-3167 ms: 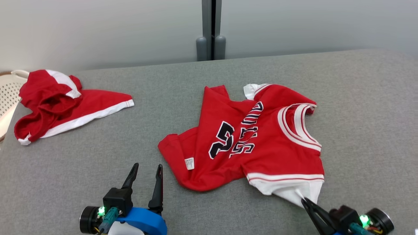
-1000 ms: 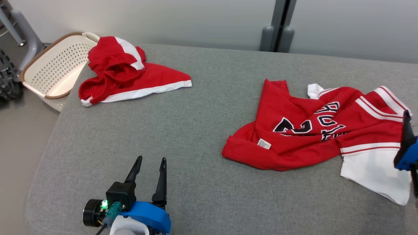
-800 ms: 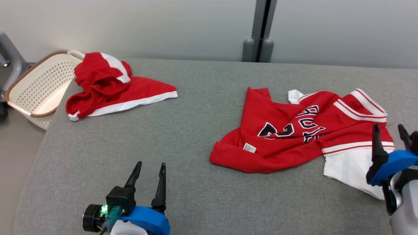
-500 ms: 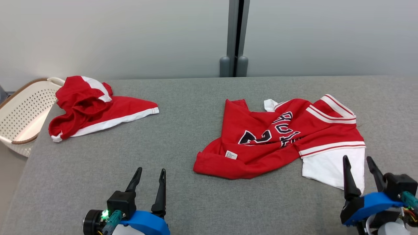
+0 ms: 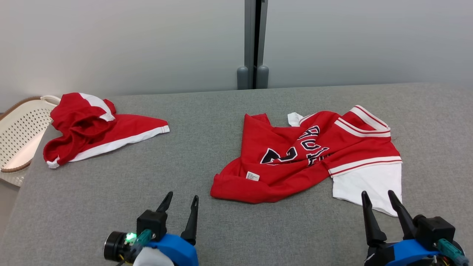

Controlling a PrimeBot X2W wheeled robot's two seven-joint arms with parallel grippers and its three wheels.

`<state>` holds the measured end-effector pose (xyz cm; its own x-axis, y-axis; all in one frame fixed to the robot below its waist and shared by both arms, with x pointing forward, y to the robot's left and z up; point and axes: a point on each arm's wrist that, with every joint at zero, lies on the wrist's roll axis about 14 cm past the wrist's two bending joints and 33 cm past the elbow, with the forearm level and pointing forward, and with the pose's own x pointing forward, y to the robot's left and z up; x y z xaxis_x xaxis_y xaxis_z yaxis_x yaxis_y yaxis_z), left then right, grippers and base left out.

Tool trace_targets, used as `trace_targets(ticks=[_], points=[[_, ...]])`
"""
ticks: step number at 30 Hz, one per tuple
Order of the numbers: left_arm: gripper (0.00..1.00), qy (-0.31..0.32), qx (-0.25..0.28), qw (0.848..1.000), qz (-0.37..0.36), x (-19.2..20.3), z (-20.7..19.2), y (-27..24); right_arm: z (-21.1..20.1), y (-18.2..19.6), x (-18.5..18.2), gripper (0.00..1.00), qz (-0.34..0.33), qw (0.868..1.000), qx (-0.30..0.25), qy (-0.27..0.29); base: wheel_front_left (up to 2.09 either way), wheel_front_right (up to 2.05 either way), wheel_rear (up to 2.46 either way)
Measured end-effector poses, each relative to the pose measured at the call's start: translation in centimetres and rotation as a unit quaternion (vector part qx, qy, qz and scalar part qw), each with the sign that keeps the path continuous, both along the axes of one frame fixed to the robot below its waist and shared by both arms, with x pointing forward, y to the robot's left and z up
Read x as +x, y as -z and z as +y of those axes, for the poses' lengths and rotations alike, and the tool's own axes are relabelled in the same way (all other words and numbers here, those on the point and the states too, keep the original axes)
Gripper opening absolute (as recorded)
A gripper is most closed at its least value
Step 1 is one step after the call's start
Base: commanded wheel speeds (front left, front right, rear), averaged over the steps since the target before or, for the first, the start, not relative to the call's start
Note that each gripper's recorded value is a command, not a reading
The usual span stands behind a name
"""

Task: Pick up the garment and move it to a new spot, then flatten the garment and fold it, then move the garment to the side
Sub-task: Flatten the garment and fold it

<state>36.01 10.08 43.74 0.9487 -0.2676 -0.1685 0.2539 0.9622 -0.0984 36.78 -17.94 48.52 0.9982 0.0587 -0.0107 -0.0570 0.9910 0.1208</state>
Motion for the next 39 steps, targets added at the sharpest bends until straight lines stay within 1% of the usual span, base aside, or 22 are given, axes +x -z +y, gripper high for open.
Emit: trace_targets(ticks=[4, 7, 11, 15, 18, 22, 26, 27, 28, 29, 30, 33, 35, 36, 39], points=[[1.00, 0.049, 0.031, 0.998, 0.027, 1.7, -1.9, 0.4, 0.4, 0.1, -0.1, 1.00, 0.003, 1.000, 0.007, -0.005, 0.00, 0.00, 0.00], [1.00, 0.092, 0.059, 0.992, 0.063, 2.6, -3.7, 1.6, 0.0, 0.7, -0.2, 1.00, 0.012, 1.000, 0.006, 0.001, 0.00, 0.00, 0.00], [1.00, 0.127, 0.075, 0.985, 0.086, 4.6, -5.6, 2.0, -0.8, 1.6, -0.6, 1.00, 0.027, 1.000, 0.006, 0.013, 0.00, 0.00, 0.00], [1.00, 0.136, 0.077, 0.978, 0.137, 5.5, -6.4, 3.7, -1.8, 2.1, -0.8, 1.00, 0.035, 0.999, 0.001, 0.028, 0.00, 0.00, 0.00], [1.00, 0.133, 0.082, 0.972, 0.173, 5.9, -6.0, 5.1, -2.4, 2.4, -1.1, 1.00, 0.042, 0.998, -0.001, 0.039, 0.00, 0.00, 0.00], [1.00, 0.122, 0.072, 0.971, 0.194, 6.5, -5.8, 5.8, -3.1, 2.6, -1.4, 1.00, 0.043, 0.998, -0.003, 0.049, 0.00, 0.00, 0.00], [1.00, 0.115, 0.058, 0.968, 0.216, 6.3, -5.8, 6.5, -3.4, 2.7, -1.7, 1.00, 0.044, 0.998, -0.006, 0.055, 0.00, 0.00, 0.00], [0.95, 0.116, 0.057, 0.966, 0.222, 6.1, -5.9, 6.7, -3.5, 2.6, -1.8, 1.00, 0.044, 0.997, -0.006, 0.056, 0.00, 0.00, 0.00], [0.71, 0.119, 0.059, 0.965, 0.227, 6.0, -6.0, 6.9, -3.6, 2.6, -1.8, 1.00, 0.043, 0.997, -0.006, 0.057, 0.00, 0.00, 0.00], [0.54, 0.123, 0.058, 0.964, 0.227, 5.8, -6.3, 6.9, -3.6, 2.6, -1.9, 1.00, 0.042, 0.997, -0.006, 0.058, 0.00, 0.00, 0.00], [0.45, 0.124, 0.053, 0.965, 0.225, 5.8, -6.5, 6.8, -3.7, 2.5, -1.9, 1.00, 0.040, 0.997, -0.006, 0.059, 0.00, 0.00, 0.00], [0.31, 0.130, 0.041, 0.967, 0.215, 6.0, -7.2, 6.2, -3.8, 2.4, -1.9, 1.00, 0.039, 0.997, -0.008, 0.061, 0.00, 0.00, 0.00], [0.06, 0.134, 0.035, 0.969, 0.205, 6.0, -7.7, 5.9, -3.9, 2.3, -1.9, 1.00, 0.037, 0.997, -0.010, 0.061, 0.00, 0.00, 0.00], [0.00, 0.136, 0.031, 0.970, 0.197, 6.1, -7.9, 5.6, -3.9, 2.3, -1.9, 1.00, 0.037, 0.997, -0.010, 0.061, 0.00, 0.00, 0.00], [0.00, 0.139, 0.018, 0.976, 0.165, 6.5, -8.3, 4.4, -3.9, 2.1, -1.8, 1.00, 0.033, 0.998, -0.010, 0.061, 0.00, 0.00, 0.00]])
